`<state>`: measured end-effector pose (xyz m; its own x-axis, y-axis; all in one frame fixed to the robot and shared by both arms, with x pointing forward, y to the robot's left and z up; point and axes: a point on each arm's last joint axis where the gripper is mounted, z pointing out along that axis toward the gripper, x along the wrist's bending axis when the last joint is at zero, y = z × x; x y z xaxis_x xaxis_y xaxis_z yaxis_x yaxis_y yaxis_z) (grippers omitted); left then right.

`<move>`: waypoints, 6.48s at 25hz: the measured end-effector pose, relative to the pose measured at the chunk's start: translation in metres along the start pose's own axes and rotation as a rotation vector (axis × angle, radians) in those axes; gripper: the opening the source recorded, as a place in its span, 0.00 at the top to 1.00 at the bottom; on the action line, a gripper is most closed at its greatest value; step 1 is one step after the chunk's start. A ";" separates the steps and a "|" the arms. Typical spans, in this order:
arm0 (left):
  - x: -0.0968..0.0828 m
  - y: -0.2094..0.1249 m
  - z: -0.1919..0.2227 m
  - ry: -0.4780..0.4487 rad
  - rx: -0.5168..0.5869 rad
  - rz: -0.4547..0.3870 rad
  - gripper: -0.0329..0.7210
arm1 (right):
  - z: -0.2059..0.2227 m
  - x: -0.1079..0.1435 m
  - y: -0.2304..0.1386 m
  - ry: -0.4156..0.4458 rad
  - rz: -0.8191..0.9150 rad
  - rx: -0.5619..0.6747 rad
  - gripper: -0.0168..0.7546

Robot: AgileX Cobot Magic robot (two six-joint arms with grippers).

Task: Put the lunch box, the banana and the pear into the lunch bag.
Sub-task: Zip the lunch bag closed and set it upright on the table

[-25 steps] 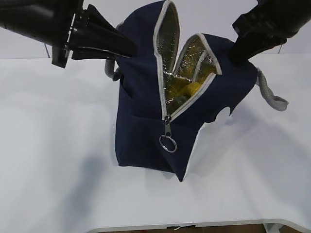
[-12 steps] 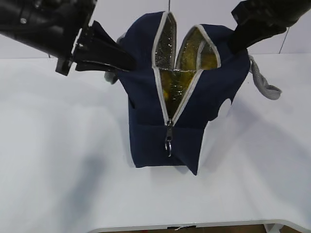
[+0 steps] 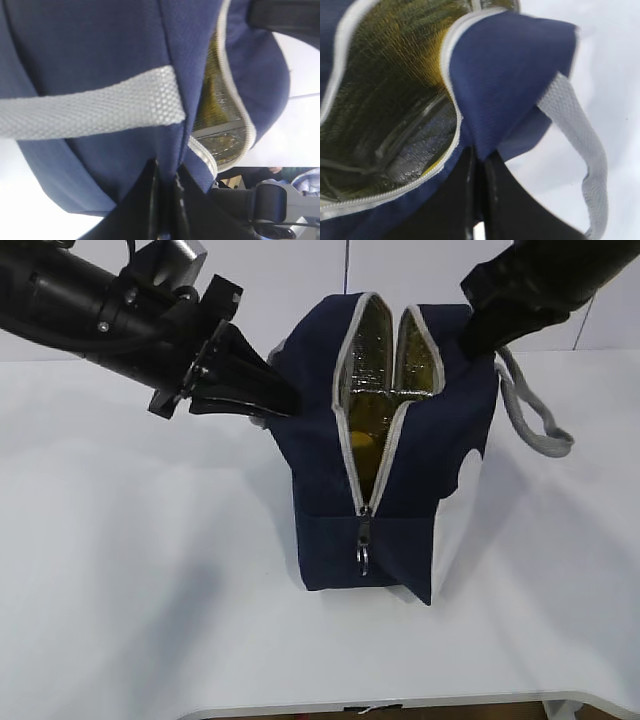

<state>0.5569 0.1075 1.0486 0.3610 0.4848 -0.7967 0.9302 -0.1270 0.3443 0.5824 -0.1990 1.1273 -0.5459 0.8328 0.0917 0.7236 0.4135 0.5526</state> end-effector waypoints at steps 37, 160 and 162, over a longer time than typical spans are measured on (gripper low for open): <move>0.001 -0.006 0.000 0.016 0.060 0.035 0.41 | -0.026 0.006 -0.004 -0.032 0.033 0.008 0.36; -0.095 -0.064 -0.157 0.522 -0.073 0.281 0.57 | -0.013 0.094 -0.238 0.166 -0.183 -0.721 0.35; -0.095 -0.064 -0.157 0.522 -0.073 0.281 0.57 | -0.002 0.094 -0.236 0.199 -0.207 -0.674 0.35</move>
<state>0.4527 0.2056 1.1806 0.4954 0.8049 -0.3267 0.7902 -0.2613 0.5544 0.3597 -0.2193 1.0071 -0.7559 0.6532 0.0438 0.2154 0.1849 0.9589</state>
